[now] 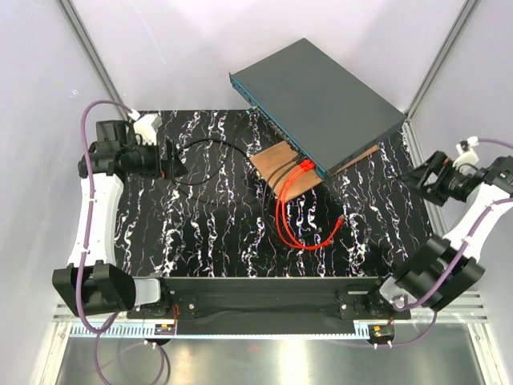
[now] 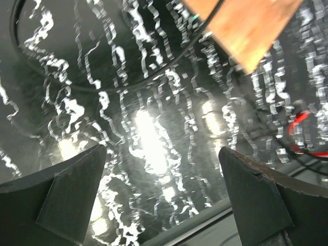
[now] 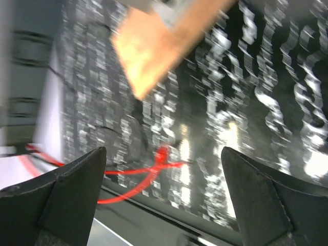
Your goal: Insert the plug into the switch port
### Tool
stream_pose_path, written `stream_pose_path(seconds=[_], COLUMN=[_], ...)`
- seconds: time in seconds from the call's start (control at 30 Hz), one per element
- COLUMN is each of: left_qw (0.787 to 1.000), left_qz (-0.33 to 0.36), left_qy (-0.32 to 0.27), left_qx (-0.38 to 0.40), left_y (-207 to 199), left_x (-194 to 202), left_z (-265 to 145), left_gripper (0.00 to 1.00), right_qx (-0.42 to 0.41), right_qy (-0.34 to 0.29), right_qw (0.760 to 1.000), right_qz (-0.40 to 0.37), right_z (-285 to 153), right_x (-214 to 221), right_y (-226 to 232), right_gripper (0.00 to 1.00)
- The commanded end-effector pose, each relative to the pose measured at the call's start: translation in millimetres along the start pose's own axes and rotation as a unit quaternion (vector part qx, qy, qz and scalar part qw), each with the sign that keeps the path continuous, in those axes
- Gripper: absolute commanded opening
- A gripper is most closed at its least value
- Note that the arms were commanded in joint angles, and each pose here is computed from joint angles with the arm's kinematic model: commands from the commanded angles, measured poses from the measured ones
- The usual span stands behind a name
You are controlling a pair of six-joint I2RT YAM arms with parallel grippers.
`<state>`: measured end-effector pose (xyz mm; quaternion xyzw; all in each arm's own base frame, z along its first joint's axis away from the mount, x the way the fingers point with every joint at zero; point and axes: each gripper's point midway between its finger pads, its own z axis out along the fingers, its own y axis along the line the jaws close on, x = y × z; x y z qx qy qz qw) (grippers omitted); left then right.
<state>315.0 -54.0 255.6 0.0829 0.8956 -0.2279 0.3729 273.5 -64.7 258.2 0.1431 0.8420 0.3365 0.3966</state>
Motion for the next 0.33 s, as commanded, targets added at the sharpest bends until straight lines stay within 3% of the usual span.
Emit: stream_pose_path(seconds=[0.0, 0.3], left_qw=[0.998, 0.997], left_qz=[0.030, 0.026], left_qy=[0.010, 0.043], left_qx=[-0.047, -0.065], left_y=[23, 42], left_x=[10, 42], left_z=[5, 20], left_gripper=[0.99, 0.99], right_qx=[0.055, 0.117], right_qy=[0.063, 0.111], right_qw=[0.995, 0.982], right_qz=[-0.055, -0.094], right_z=[5, 24], right_x=[29, 54], right_y=[-45, -90], right_gripper=[1.00, 1.00])
